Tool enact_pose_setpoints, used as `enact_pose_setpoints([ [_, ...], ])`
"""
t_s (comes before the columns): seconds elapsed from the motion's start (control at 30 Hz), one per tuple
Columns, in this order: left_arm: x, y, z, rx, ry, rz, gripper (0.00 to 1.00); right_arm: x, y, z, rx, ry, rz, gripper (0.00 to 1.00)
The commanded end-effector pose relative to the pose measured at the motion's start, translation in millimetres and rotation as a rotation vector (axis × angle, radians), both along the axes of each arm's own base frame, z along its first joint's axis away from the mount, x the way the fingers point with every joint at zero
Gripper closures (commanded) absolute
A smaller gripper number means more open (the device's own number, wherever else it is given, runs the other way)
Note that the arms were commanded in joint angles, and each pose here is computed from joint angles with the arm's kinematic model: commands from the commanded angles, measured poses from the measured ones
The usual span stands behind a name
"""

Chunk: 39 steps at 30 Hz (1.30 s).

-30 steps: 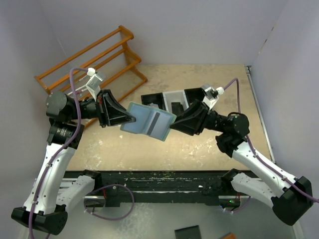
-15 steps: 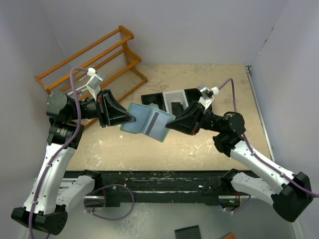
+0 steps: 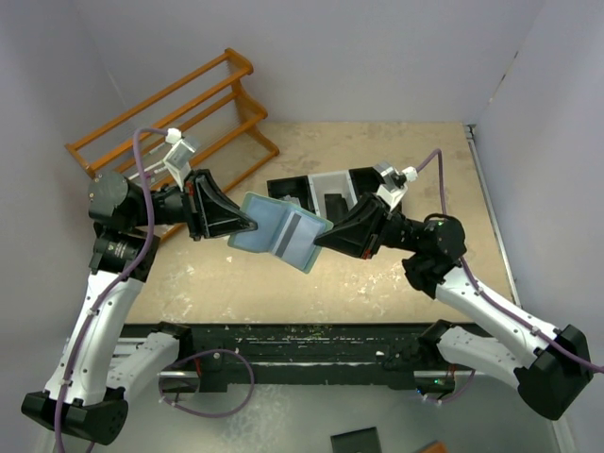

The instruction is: Take the credit cards out of the card holder

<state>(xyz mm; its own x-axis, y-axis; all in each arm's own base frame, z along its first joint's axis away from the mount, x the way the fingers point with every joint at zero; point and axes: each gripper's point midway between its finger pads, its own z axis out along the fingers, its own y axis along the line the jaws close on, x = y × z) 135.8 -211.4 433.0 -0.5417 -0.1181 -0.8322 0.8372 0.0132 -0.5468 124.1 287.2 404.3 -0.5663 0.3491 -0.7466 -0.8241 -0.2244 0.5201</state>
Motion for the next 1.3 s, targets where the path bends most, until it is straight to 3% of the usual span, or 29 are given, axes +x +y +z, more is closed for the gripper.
enact_pose_setpoints([
  [0.0, 2, 0, 13, -0.019, -0.065, 0.024, 1.0, -17, -6, 28, 0.065, -0.098, 0.035, 0.86],
  [0.23, 2, 0, 13, -0.019, -0.06, 0.025, 1.0, -18, -5, 26, 0.06, -0.095, 0.045, 0.84],
  [0.43, 2, 0, 12, -0.018, -0.059, 0.024, 1.0, -7, -2, 24, 0.042, -0.072, 0.001, 0.97],
  [0.57, 2, 0, 11, -0.016, -0.059, 0.023, 1.0, -5, -3, 27, 0.048, -0.071, -0.02, 1.0],
  [0.77, 2, 0, 7, -0.009, -0.067, 0.028, 1.0, 30, 5, 13, -0.091, 0.018, -0.189, 1.0],
  [0.83, 2, 0, 8, -0.009, -0.072, 0.031, 1.0, 48, 6, 3, -0.152, 0.073, -0.272, 0.86],
  [0.93, 1, 1, 7, -0.008, -0.072, 0.031, 1.0, 64, 7, -11, -0.22, 0.122, -0.34, 0.85],
  [1.1, 0, 1, 8, -0.009, -0.077, 0.03, 1.0, 64, 6, -11, -0.194, 0.131, -0.35, 0.83],
  [1.27, 3, 1, 4, 0.0, -0.085, 0.041, 1.0, 56, 10, -3, -0.167, 0.112, -0.299, 0.69],
])
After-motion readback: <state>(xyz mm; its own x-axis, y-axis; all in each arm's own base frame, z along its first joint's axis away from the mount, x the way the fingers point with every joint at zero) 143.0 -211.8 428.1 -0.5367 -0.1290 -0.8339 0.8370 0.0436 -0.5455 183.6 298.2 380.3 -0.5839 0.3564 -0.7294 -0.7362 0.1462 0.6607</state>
